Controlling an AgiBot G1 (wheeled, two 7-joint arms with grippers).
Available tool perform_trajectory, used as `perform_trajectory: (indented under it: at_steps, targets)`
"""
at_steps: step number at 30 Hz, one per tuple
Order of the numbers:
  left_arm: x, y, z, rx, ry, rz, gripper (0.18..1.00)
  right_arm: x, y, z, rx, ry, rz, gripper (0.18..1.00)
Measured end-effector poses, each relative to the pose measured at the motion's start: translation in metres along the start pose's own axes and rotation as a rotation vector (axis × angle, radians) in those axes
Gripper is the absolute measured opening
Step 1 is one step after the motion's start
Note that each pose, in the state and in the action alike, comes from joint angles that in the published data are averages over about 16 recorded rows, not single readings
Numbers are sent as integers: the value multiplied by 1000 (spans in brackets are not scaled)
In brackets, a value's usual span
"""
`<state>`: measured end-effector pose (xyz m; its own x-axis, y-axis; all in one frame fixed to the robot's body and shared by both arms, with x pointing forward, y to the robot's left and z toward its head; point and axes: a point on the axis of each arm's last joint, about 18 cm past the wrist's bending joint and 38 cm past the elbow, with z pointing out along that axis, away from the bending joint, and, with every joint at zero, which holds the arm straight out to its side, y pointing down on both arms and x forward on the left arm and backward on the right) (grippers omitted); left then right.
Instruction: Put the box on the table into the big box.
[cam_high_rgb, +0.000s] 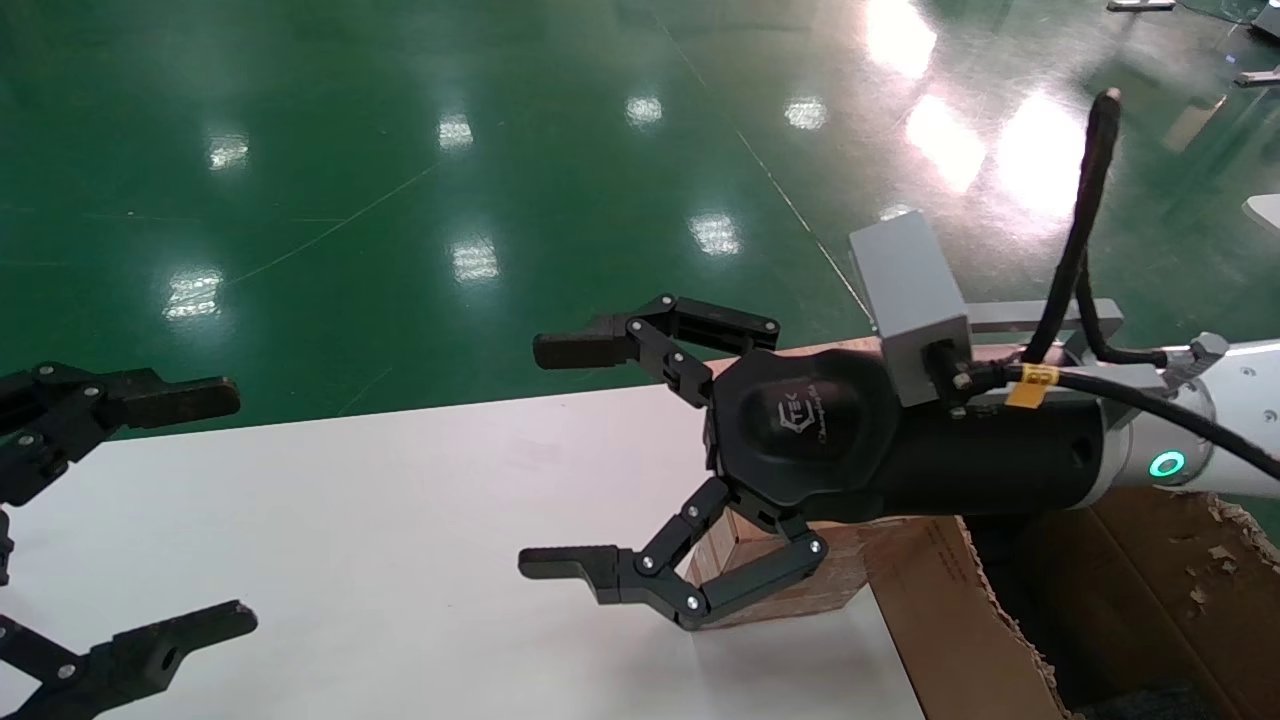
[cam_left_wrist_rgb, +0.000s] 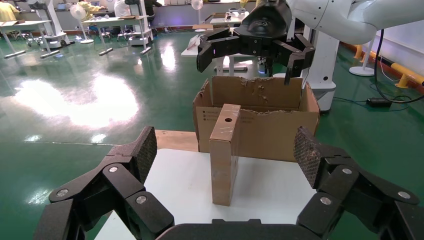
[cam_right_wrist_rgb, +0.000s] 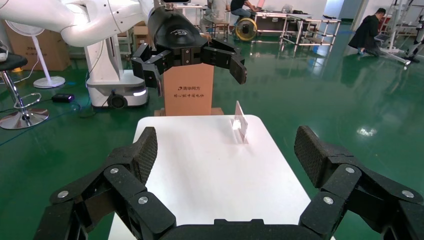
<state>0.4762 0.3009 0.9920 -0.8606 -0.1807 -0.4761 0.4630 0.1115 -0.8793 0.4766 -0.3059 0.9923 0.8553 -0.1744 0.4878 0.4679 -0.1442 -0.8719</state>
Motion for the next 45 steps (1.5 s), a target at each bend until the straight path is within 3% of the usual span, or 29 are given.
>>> perform_trajectory:
  at_steps: [14, 31, 45]
  targets:
    - [0, 0, 0, 0, 0, 0, 1001, 15, 24, -30, -193, 21, -21, 1001]
    - [0, 0, 0, 0, 0, 0, 1001, 52, 72, -81, -420, 147, -9, 1001]
    - [0, 0, 0, 0, 0, 0, 1001, 45, 97, -102, -494, 152, 64, 1001]
